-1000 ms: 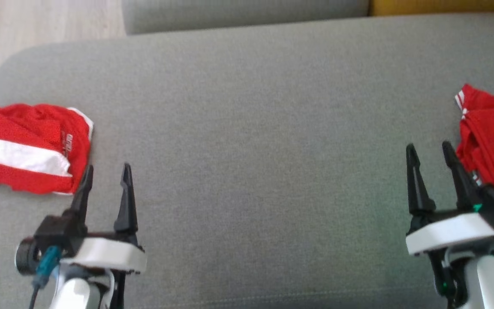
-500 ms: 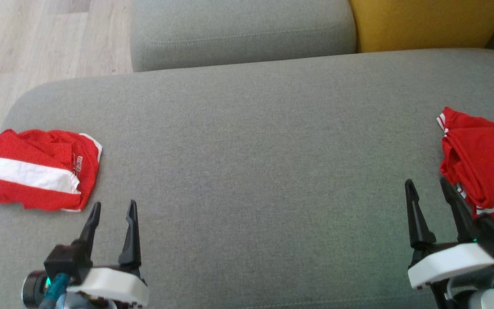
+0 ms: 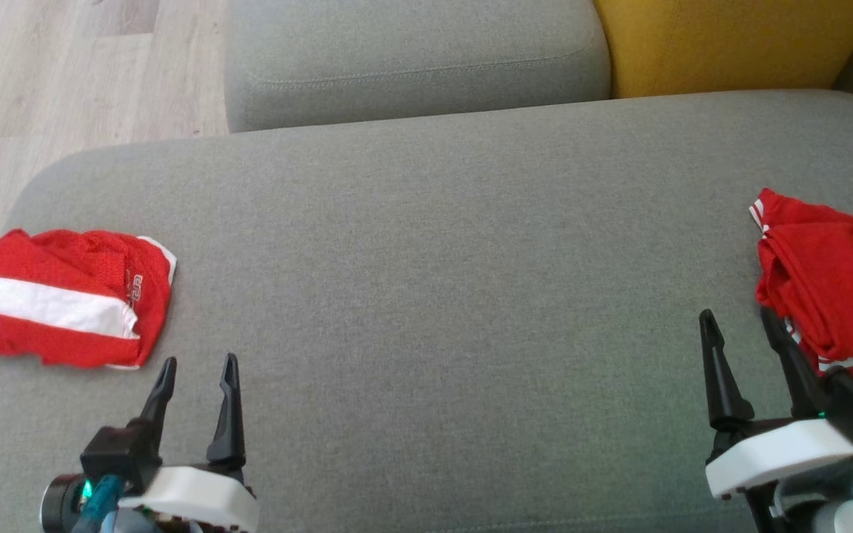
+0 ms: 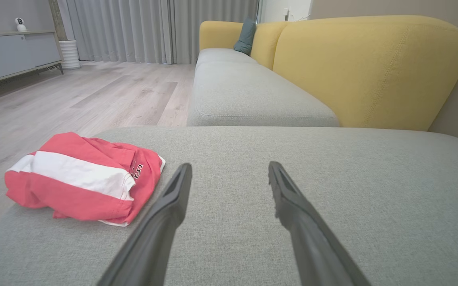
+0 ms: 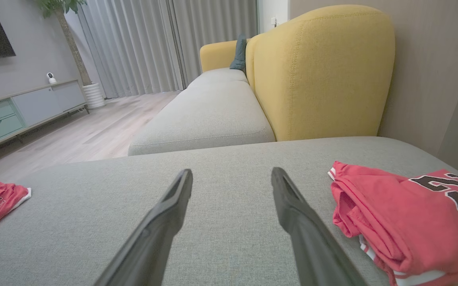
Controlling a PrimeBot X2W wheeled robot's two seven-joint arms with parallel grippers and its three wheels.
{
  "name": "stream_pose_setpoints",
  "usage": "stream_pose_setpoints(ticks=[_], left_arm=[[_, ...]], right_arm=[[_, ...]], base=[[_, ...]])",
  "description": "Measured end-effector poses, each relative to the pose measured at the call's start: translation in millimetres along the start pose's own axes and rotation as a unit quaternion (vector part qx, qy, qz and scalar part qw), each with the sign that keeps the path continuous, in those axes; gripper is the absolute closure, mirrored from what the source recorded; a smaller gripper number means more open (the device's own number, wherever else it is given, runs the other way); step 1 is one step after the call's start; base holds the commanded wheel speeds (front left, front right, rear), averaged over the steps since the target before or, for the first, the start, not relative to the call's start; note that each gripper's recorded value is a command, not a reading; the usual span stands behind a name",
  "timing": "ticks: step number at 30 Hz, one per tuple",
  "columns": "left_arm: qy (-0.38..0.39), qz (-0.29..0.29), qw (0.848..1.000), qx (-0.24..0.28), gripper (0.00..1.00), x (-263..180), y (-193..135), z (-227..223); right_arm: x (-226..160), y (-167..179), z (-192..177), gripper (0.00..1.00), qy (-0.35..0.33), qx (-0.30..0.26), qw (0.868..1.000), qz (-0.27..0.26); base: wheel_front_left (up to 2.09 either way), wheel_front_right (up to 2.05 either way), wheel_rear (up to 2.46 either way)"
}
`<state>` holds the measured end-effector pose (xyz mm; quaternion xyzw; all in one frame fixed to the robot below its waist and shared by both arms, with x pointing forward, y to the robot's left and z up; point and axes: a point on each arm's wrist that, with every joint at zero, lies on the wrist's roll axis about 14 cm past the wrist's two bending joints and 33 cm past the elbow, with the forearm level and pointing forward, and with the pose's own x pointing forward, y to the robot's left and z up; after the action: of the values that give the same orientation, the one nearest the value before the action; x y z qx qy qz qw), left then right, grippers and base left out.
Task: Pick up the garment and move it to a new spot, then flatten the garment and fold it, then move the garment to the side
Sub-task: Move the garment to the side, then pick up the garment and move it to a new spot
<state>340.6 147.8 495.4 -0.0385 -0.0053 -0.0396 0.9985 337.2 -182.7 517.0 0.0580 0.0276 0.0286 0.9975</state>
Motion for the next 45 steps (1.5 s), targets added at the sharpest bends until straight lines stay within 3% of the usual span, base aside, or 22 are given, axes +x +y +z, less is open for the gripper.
stream_pose_setpoints(ticks=[20,30,45], left_arm=[[0.0,0.028,1.0,-0.001,0.0,-4,16,0],[-0.051,0.078,0.996,0.006,0.0,1,48,32],[-0.07,0.197,0.978,0.024,0.0,-59,119,45]], right_arm=[[8,9,-8,0.0,0.016,0.0,1.0,0.016],[37,51,-8,0.0,0.021,-0.005,0.996,0.083],[67,138,-17,0.0,0.039,-0.015,0.977,0.209]], base=[[0.0,0.0,0.0],[0.0,0.0,0.0],[0.0,0.0,0.0]])
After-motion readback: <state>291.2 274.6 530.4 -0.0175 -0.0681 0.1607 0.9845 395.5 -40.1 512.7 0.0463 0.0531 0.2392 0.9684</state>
